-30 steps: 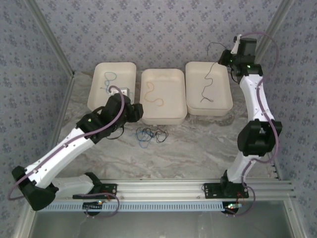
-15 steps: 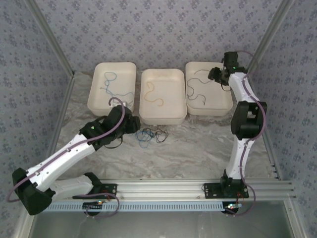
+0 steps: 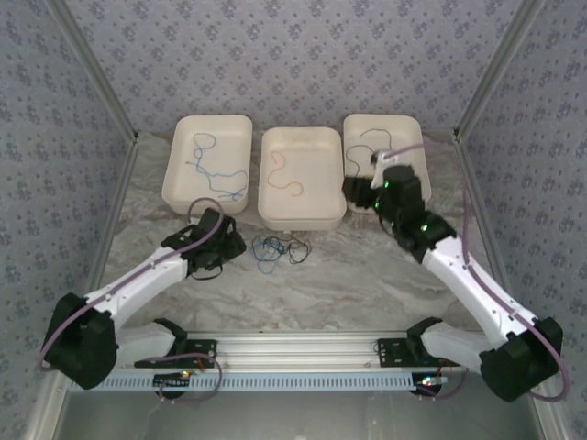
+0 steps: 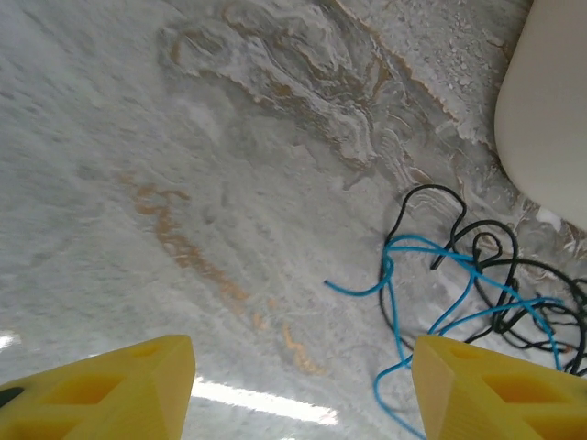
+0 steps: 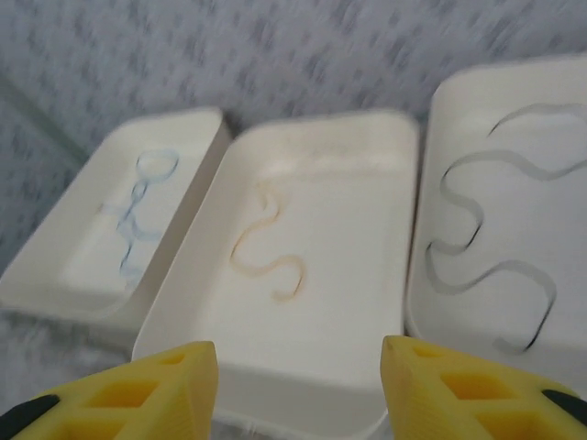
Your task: Untangle the cables
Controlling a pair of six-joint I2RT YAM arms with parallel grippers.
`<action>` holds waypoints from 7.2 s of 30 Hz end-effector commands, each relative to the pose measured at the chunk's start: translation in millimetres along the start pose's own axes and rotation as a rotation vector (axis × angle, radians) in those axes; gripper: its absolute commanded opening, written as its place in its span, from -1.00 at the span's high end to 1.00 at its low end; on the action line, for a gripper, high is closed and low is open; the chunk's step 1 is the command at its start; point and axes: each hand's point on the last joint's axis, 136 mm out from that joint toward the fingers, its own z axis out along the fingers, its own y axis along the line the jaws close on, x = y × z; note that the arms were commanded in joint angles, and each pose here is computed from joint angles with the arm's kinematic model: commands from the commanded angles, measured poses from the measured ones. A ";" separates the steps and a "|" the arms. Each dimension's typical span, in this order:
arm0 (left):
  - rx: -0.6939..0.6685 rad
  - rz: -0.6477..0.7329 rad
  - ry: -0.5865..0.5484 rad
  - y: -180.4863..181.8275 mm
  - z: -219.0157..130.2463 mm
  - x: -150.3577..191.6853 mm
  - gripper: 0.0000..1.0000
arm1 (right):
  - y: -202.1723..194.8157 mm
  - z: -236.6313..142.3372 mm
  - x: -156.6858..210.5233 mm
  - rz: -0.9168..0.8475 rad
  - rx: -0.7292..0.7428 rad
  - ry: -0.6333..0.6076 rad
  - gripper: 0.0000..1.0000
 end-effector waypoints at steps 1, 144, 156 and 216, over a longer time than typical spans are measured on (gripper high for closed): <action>0.175 -0.152 0.049 -33.5 17.2 6.4 -0.30 | 14.9 5.1 57.0 0.013 -0.020 0.046 -0.03; 0.265 -0.023 -0.220 14.3 -89.7 -46.6 1.00 | 198.6 161.2 247.4 -0.263 -0.351 0.807 0.41; 0.133 -0.087 -0.289 42.8 -105.9 -63.4 1.00 | 144.0 108.7 139.6 -0.051 -0.295 0.348 1.00; -0.118 -0.177 -0.509 10.4 -54.3 -334.2 1.00 | 244.6 224.7 -77.3 0.156 -0.628 -0.014 1.00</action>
